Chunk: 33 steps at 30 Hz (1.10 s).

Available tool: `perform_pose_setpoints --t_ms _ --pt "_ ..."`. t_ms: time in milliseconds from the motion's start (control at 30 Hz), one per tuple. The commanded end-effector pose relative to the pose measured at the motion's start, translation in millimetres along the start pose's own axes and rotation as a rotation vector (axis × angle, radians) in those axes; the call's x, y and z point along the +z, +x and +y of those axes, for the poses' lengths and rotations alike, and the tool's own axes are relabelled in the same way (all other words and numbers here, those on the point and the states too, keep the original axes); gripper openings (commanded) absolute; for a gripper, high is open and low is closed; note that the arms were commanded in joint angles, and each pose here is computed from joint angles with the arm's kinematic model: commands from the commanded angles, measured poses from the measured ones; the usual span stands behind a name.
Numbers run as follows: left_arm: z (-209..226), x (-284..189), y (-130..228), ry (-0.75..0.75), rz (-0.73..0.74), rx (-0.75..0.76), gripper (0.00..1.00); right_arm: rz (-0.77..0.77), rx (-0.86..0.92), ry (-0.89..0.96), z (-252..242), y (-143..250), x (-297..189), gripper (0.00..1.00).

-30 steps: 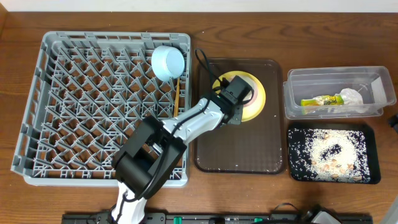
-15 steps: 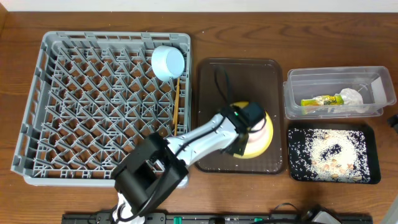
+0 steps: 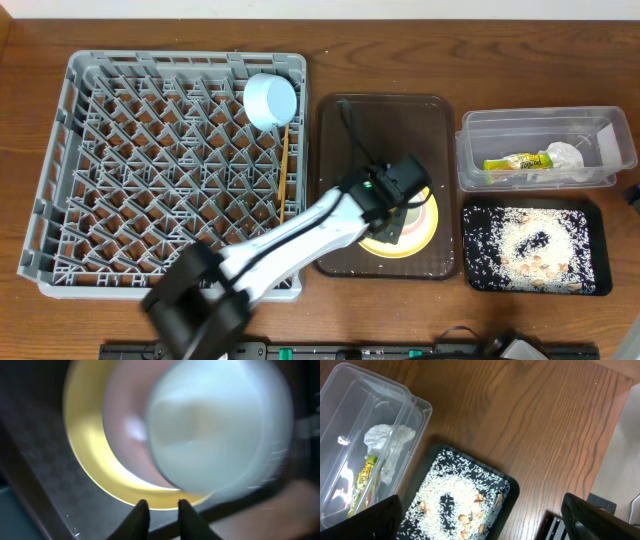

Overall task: Sort waste into correct bins and load items into the dishwasher rack
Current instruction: 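Lower the left gripper onto the white cup and grip it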

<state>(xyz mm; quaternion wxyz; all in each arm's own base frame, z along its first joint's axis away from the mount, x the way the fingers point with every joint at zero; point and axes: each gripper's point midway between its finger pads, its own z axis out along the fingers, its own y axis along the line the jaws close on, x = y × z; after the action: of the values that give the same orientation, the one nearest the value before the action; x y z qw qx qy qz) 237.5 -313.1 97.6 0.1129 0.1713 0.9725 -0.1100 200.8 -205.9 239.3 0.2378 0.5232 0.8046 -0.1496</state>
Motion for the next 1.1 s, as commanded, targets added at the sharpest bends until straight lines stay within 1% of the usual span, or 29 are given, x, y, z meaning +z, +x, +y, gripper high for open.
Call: perform_pose_setpoints --t_ms 0,33,67,167,333,667,767,900,1067 --pt "-10 -44 -26 0.055 -0.142 -0.013 0.29 -0.006 0.011 0.006 -4 -2 -1 0.99" --pt "-11 -50 -28 0.066 -0.158 -0.013 0.33 -0.006 0.011 0.006 -4 -2 -1 0.99" --pt "-12 -54 -29 0.074 -0.171 -0.013 0.33 -0.006 0.01 0.006 -4 -2 -1 0.99" --pt "-13 -56 -30 0.079 -0.176 -0.013 0.33 -0.006 0.011 0.006 -4 -2 -1 0.99" --pt "-20 -44 -31 0.083 -0.17 0.004 0.33 -0.006 0.011 0.006 -4 -2 -1 0.99" --pt "-57 -18 -35 0.132 -0.203 0.083 0.33 -0.006 0.011 0.006 -4 -2 -1 0.99" --pt "-59 -7 -35 0.112 -0.204 0.114 0.33 -0.006 0.011 0.006 -4 -2 -1 0.99" --pt "-50 11 -36 0.048 -0.201 0.112 0.33 -0.006 0.011 0.006 -4 -2 -1 0.99" --pt "-48 31 -34 0.028 -0.177 0.117 0.33 -0.006 0.011 0.006 -4 -2 -1 0.99"
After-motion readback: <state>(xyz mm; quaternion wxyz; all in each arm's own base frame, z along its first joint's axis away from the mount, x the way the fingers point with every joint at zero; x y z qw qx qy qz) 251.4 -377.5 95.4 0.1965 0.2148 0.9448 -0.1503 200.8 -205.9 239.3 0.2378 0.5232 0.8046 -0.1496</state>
